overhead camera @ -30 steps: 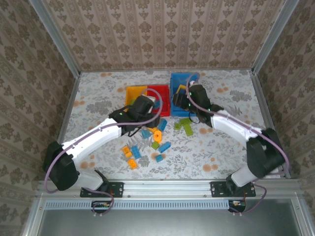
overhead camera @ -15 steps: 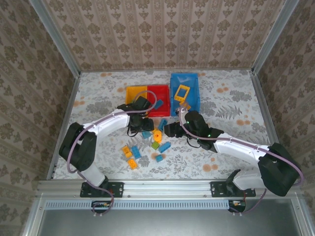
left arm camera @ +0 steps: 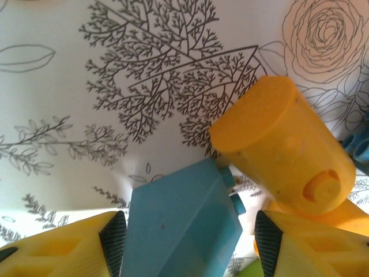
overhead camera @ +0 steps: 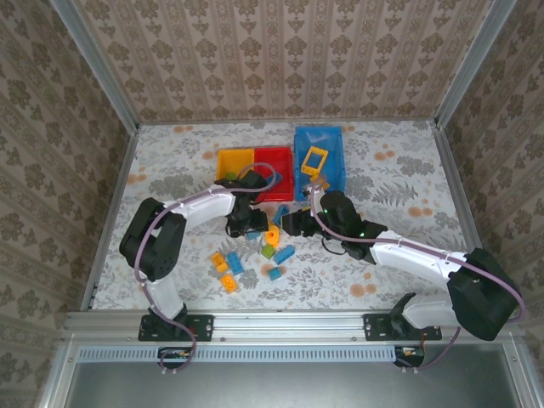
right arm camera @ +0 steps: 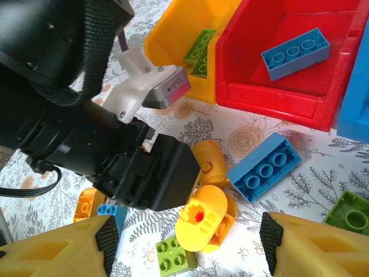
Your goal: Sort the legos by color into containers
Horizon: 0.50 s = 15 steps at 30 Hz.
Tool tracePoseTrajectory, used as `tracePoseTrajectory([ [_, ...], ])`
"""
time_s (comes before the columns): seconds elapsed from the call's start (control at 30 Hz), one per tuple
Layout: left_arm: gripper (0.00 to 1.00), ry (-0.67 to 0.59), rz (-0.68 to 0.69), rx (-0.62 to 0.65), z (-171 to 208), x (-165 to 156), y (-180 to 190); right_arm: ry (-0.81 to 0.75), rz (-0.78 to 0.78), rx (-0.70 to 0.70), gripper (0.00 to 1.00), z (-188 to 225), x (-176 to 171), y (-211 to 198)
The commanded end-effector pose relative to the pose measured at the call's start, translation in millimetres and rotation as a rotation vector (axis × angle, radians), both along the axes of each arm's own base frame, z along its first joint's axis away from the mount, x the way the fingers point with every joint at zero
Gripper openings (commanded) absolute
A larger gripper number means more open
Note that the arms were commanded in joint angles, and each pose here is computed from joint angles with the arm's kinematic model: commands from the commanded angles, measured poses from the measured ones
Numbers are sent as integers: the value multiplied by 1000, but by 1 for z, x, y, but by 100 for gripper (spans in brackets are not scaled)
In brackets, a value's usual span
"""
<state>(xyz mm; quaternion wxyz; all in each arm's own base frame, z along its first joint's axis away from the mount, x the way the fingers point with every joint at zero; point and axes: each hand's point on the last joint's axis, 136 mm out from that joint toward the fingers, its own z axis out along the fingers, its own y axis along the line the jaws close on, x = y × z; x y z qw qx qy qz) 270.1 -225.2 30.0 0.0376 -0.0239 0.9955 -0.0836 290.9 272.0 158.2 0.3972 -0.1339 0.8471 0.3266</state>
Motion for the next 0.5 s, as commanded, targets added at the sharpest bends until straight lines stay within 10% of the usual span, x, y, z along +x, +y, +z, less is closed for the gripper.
tracePoseTrajectory([
  [0.0,61,-1,10,11,-3,3,-1,-6,10,35,69,6,-1,4],
  [0.47,31,-50,-24,94,2,-6,23,3,-6,46,70,6,1,4],
])
